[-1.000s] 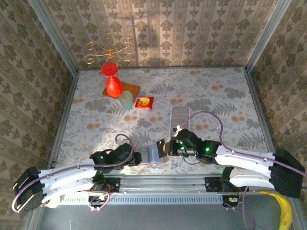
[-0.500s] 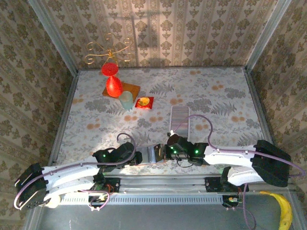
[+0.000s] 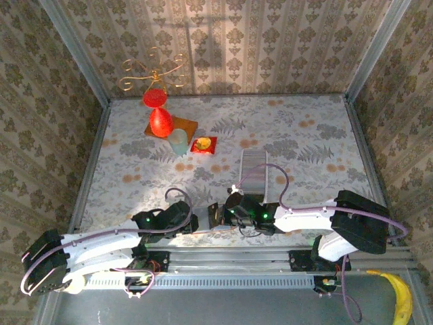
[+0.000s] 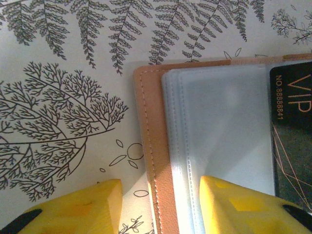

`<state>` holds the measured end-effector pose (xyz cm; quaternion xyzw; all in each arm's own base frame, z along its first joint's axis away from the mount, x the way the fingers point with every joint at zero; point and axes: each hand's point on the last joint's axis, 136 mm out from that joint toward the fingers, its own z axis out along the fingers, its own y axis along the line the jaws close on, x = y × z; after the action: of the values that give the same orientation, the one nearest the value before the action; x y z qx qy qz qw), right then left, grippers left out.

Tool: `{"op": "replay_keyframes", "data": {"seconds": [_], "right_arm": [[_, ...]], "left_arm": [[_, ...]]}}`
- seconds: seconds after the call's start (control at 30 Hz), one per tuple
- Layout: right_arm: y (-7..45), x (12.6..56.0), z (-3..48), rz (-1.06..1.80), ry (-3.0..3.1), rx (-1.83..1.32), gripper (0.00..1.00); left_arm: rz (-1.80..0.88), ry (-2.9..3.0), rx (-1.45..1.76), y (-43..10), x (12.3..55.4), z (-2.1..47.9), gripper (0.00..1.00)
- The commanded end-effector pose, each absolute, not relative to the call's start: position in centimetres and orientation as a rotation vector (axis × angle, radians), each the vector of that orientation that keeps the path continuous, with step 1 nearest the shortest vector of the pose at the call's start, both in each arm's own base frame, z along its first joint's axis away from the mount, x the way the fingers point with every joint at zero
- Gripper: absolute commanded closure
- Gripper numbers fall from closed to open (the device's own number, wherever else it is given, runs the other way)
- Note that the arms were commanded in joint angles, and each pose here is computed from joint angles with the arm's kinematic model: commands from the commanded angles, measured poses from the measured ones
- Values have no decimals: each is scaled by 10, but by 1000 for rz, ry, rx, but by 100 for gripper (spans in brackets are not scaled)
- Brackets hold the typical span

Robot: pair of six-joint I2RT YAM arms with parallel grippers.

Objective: Put the credit cards into the card holder
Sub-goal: Insert the credit card into the card slot.

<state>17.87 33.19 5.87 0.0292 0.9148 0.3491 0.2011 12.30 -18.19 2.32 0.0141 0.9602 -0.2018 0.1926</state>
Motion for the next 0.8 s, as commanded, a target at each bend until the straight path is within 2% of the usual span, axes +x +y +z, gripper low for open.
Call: {"op": "replay_keyframes", "data": {"seconds": [0.0,0.77], "right_arm": [[339,187,66,989,2510,138,100],[335,181,53,956,2529,236,100]], "left_arm": [[-575,2707,35,-182,120,18,58],[-559,2726,24,-181,119,12,66]]}}
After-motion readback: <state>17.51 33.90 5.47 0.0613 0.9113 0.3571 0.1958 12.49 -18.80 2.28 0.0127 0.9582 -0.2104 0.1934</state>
